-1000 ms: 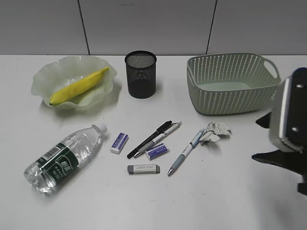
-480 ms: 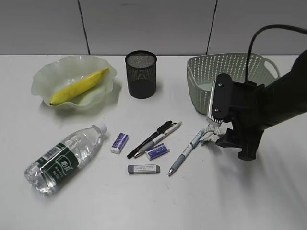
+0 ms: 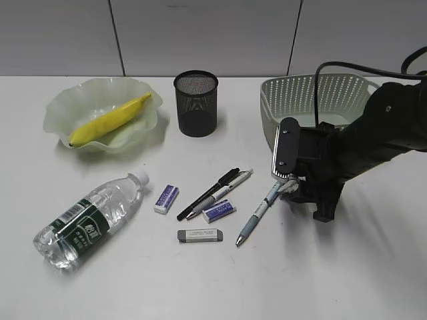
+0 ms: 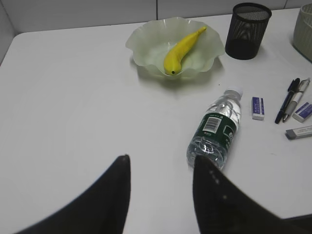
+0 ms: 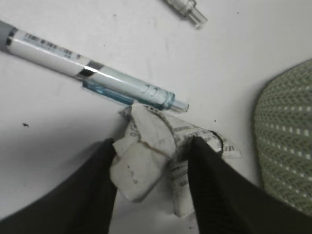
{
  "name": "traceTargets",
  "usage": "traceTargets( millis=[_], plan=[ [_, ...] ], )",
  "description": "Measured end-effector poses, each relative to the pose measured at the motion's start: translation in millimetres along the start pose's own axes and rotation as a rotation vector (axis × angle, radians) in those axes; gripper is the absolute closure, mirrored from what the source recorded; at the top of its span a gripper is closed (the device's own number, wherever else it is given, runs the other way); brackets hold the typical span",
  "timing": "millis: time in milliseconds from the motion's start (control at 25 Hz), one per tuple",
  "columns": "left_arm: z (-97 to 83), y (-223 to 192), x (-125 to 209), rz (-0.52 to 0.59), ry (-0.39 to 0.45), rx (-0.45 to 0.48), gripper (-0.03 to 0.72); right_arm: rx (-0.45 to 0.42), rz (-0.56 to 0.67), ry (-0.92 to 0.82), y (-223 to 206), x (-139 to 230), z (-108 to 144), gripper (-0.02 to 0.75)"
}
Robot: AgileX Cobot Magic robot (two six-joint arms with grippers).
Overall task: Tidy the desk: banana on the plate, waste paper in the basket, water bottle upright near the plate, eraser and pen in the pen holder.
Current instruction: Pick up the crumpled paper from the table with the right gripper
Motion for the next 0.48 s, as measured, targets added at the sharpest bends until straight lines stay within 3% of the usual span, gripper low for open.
traceTargets(
  millis=[320, 480],
  plan=[
    [0.0, 0.0, 0.0, 0.000, 0.000, 0.000, 0.375, -0.007, 0.001, -0.001, -1.3, 0.3, 1.4, 0.698],
    [0.0, 0.0, 0.0, 0.000, 0.000, 0.000, 0.375, -0.025, -0.015, -0.009, 8.4, -4.3, 2.7, 0.726]
  ],
)
Point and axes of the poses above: a point on each arm's last joint axis where the gripper is mounted, y pointing back along that axis away from the gripper, z along the wrist's bending axis when the last joint is at zero, x = y × z, the point moved 9 cm from there along -y, pointing out along that axis toward the gripper, and after that the axes turned 13 degrees about y, right-handed, at the moved point
